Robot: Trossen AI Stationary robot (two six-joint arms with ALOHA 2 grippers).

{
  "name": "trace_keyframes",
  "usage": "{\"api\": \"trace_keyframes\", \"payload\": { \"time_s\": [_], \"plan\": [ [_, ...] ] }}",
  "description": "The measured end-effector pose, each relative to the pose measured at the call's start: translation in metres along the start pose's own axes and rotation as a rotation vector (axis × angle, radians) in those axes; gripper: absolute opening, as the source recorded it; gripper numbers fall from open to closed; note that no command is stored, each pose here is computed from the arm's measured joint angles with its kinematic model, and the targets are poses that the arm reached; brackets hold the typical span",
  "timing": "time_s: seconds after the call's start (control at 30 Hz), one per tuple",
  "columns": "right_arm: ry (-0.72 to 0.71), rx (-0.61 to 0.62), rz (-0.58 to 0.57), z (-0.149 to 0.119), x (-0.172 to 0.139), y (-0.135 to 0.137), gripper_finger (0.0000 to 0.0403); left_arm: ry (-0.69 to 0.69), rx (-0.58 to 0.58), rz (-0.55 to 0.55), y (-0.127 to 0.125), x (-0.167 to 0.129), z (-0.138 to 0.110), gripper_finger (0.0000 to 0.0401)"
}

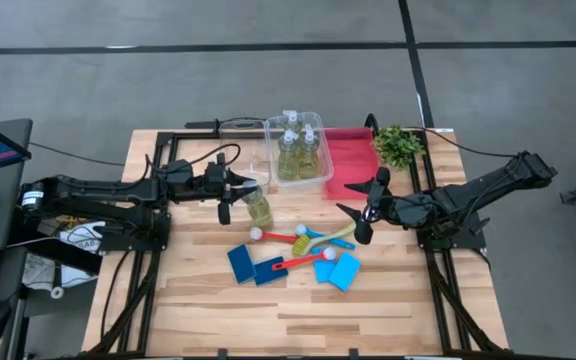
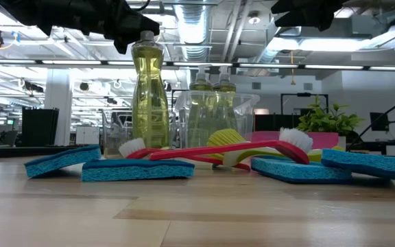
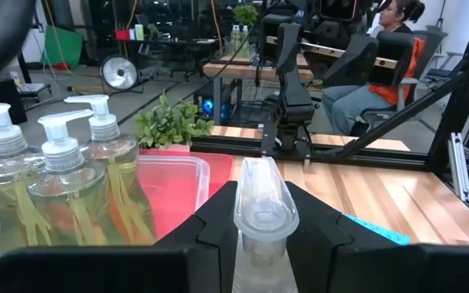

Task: Pick & Place Kitchen Sink Supplies
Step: Put the yellow soap dispenser into the right transparent bin

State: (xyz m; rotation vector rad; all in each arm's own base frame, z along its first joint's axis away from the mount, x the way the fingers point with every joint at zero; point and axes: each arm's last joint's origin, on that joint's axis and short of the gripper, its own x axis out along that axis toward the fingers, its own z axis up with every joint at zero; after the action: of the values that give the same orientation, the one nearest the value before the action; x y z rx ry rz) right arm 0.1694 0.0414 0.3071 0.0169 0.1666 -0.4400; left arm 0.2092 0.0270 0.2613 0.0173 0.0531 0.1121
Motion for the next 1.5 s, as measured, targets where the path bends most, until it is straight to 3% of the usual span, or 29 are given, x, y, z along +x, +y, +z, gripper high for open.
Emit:
{"api": "trace_keyframes", "payload": {
  "time_s": [1.27, 1.5],
  "plan": [
    [0.000, 0.000, 0.001, 0.000, 0.000, 0.000, 0.0255, -0.033, -0.034, -0.001, 0.000, 0.000, 0.004, 0.0081],
    [0.000, 0.000, 0.000, 0.000, 0.000, 0.000, 0.0255, -0.084, -0.046, -0.056, -0.011, -0.001, 0.009, 0.0082]
  ]
}}
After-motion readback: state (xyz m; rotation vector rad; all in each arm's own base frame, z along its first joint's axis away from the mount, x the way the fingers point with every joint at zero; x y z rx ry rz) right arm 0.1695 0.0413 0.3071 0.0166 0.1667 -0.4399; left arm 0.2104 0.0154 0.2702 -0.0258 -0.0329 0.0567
